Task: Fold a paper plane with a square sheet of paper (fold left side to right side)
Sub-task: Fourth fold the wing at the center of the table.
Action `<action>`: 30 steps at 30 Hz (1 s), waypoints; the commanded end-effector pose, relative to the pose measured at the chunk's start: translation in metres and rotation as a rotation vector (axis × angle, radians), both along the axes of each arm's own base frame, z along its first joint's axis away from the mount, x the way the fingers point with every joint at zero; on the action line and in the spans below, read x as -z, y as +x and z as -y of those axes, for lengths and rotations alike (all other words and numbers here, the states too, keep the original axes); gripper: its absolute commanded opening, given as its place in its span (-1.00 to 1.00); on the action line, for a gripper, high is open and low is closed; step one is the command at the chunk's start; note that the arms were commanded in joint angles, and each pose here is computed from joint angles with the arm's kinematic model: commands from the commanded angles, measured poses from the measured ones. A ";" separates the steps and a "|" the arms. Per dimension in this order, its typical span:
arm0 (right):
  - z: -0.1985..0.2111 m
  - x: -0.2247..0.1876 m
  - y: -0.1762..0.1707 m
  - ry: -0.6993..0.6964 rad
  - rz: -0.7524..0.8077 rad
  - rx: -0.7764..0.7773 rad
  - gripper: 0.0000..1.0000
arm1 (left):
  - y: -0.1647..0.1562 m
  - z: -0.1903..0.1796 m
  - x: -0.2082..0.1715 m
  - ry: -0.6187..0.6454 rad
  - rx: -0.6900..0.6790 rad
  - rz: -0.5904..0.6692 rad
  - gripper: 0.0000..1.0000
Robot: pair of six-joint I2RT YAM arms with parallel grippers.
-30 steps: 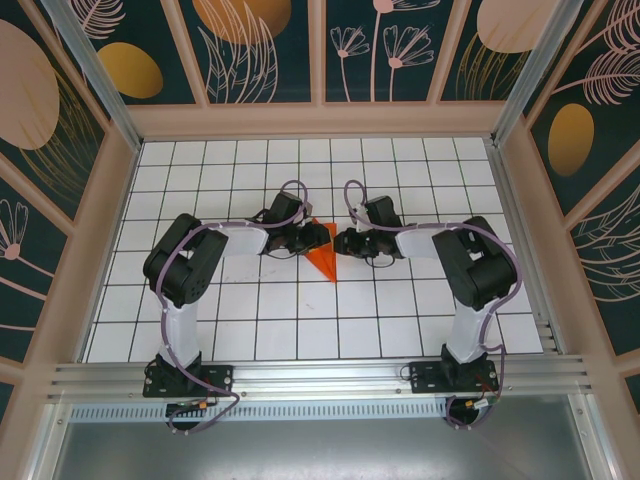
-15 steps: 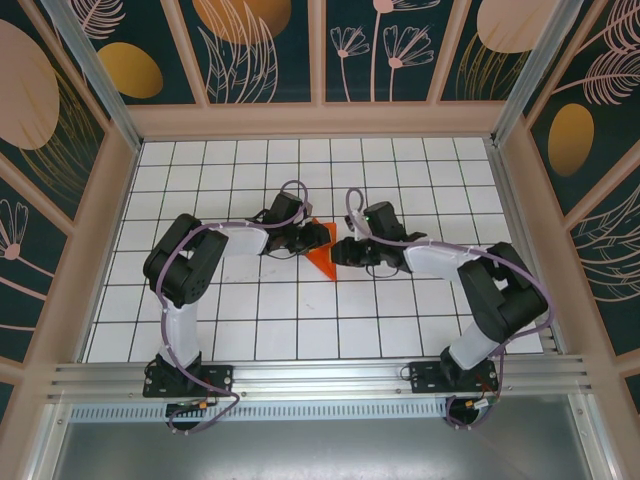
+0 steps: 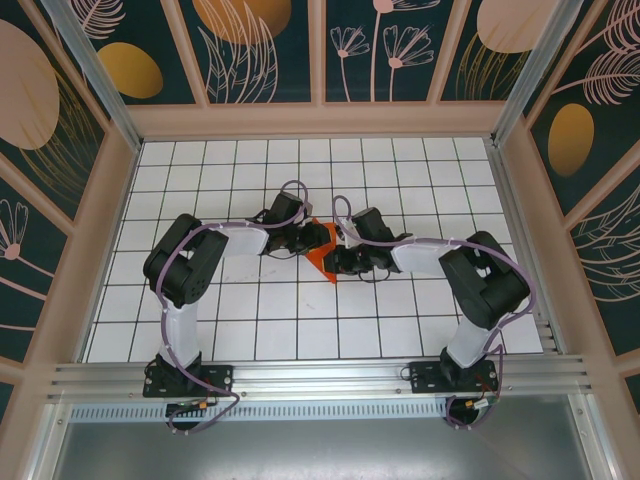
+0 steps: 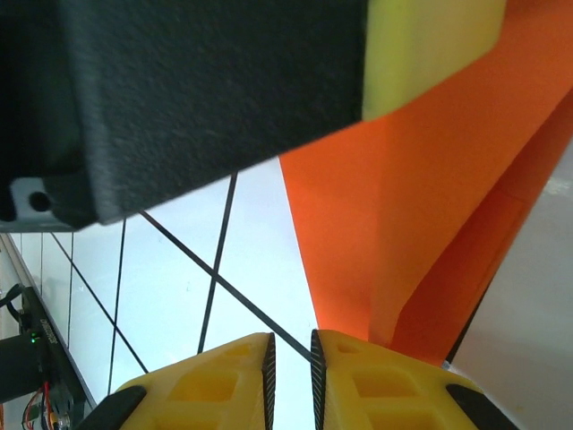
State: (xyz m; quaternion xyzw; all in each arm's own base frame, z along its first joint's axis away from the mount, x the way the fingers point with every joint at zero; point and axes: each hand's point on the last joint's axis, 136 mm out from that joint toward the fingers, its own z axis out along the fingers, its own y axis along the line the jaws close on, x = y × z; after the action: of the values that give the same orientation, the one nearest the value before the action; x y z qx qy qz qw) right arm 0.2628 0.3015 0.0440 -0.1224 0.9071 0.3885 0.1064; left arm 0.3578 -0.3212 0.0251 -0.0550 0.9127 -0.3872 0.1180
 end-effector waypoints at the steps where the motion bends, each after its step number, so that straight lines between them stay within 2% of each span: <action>1: 0.005 0.010 -0.001 -0.043 -0.013 0.000 -0.57 | -0.015 -0.018 0.038 0.111 -0.029 -0.072 -0.25; 22: 0.018 0.035 -0.015 -0.132 -0.064 -0.007 -0.59 | -0.013 -0.018 0.038 0.120 -0.028 -0.071 -0.25; 30: 0.014 0.033 -0.019 -0.115 -0.066 -0.018 -0.58 | -0.013 -0.017 0.038 0.122 -0.026 -0.069 -0.25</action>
State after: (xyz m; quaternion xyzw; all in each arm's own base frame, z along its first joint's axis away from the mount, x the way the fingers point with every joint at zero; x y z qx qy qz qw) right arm 0.2604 0.2936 0.0259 -0.1226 0.9209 0.3567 0.0984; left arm 0.3578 -0.3213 0.0247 -0.0553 0.9136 -0.3848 0.1194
